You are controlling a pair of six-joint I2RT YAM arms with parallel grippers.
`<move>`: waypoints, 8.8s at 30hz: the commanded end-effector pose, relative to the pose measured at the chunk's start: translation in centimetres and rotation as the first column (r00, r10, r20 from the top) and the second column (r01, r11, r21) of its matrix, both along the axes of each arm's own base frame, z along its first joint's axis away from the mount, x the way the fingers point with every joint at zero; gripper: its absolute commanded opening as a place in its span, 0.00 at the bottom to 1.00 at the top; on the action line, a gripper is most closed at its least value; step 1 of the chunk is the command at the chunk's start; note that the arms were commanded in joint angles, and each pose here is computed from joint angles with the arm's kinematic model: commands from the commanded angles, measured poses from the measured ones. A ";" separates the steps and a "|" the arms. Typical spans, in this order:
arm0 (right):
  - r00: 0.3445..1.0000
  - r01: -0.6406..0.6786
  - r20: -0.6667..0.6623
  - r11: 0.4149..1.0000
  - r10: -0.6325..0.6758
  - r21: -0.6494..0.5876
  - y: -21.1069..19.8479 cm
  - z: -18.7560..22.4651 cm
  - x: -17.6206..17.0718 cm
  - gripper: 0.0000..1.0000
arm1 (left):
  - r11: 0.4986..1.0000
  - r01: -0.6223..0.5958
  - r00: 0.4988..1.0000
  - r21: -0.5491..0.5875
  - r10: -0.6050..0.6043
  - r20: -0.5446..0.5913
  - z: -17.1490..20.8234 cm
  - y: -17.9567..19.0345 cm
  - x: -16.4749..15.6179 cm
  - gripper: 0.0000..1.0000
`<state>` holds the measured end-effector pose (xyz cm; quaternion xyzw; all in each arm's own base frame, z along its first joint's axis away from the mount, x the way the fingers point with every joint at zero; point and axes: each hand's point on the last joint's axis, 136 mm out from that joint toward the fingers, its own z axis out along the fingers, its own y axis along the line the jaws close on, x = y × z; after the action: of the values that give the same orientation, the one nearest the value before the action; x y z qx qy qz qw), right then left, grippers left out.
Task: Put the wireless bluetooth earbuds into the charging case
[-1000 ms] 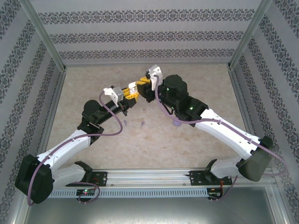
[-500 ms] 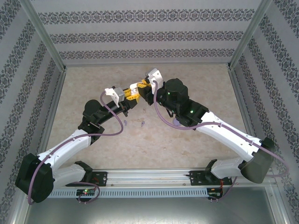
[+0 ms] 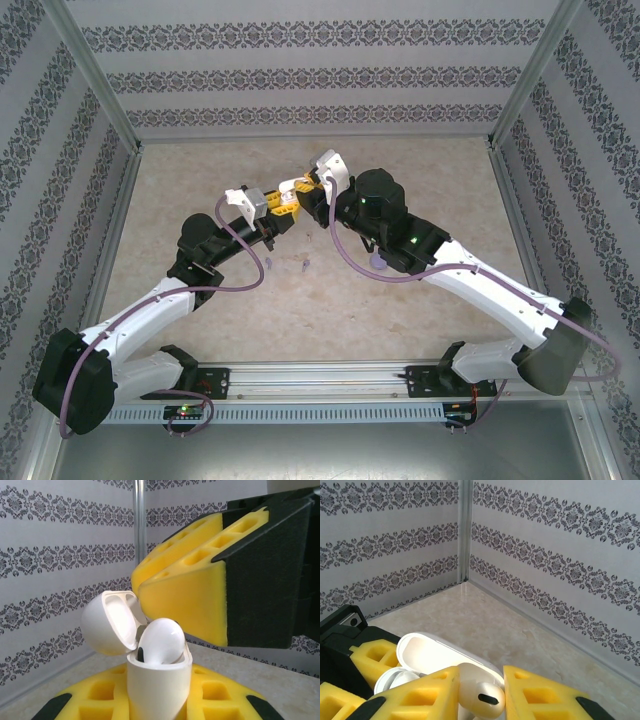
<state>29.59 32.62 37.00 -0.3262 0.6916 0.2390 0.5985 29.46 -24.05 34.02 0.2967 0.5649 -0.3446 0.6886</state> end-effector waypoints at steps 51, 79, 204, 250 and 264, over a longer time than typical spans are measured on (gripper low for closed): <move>0.933 0.217 -0.333 0.952 -0.137 0.217 -9.1 3.8 0.1 0.50 | 0.999 0.019 0.995 -0.032 -0.015 0.103 2.9 -0.4 -0.7 0.00; 0.595 0.002 -0.804 1.000 -0.005 -0.005 -1.0 -3.5 2.1 0.00 | 0.990 0.133 0.991 0.042 -0.134 0.007 -0.7 -2.6 -0.7 0.00; 0.144 0.369 -0.713 0.705 -0.687 -0.605 -17.3 -33.7 1.2 0.36 | 0.808 -0.580 0.456 0.102 0.425 -0.782 -9.7 9.0 7.2 0.99; 0.136 0.831 -0.989 0.549 -0.050 0.086 -4.1 -15.7 8.5 0.35 | 0.958 -0.022 0.743 -0.287 -0.176 -0.645 -12.1 -5.1 6.9 0.56; 0.138 0.819 -0.990 0.565 -0.026 0.100 -3.4 -15.5 7.8 0.35 | 0.955 -0.044 0.758 -0.294 -0.160 -0.633 -11.7 -5.3 8.0 0.46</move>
<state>37.56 28.28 20.99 0.3466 0.8326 0.3856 0.1946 37.14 -28.51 20.36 0.0613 0.7266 -0.5155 0.4501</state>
